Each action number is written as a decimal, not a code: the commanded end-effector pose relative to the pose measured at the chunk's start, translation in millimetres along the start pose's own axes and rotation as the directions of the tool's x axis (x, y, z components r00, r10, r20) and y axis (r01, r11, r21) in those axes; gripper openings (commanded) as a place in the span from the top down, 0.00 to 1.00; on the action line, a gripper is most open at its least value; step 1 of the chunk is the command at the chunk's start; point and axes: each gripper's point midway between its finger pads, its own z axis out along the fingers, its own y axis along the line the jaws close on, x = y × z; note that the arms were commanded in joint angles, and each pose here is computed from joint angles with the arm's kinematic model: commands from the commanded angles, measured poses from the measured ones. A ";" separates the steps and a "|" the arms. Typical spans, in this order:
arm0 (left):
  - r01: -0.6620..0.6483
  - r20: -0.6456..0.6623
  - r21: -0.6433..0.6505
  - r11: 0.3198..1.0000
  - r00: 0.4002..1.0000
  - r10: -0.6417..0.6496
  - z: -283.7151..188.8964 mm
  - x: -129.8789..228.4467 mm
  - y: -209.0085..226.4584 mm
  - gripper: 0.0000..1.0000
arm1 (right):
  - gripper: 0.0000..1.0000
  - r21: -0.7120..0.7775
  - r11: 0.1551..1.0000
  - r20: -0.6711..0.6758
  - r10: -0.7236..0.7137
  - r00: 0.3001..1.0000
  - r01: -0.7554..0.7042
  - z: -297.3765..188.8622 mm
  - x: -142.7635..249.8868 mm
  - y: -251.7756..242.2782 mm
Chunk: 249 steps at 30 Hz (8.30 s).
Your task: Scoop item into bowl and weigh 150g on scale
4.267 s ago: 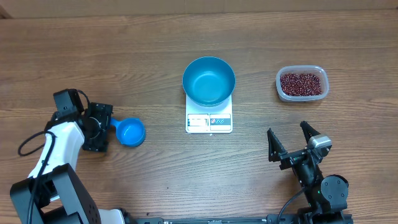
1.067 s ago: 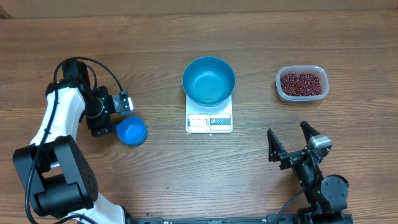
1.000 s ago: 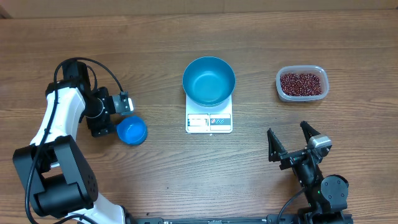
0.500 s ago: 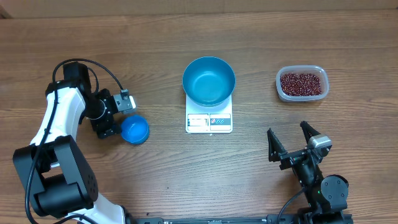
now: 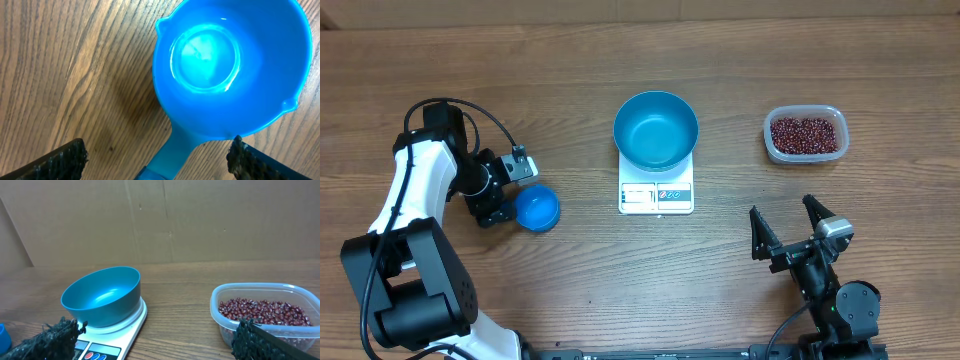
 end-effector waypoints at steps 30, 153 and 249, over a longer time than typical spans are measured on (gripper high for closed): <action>0.055 -0.006 0.008 0.998 0.998 -0.055 25.2 10.2 18.0 0.66 | 0.00 -0.010 1.000 0.000 0.006 1.000 -0.006 0.2 2.5 1.8; 0.985 0.390 -0.074 -0.158 -0.117 -0.913 -52.0 -94.0 -5.8 0.00 | 0.00 -0.010 1.000 0.000 0.006 1.000 -0.006 0.2 2.5 1.8; 0.991 0.385 0.098 0.092 0.048 -0.922 -117.8 -240.9 -11.9 0.96 | 0.00 -0.010 1.000 0.000 0.006 1.000 -0.006 0.2 2.5 1.8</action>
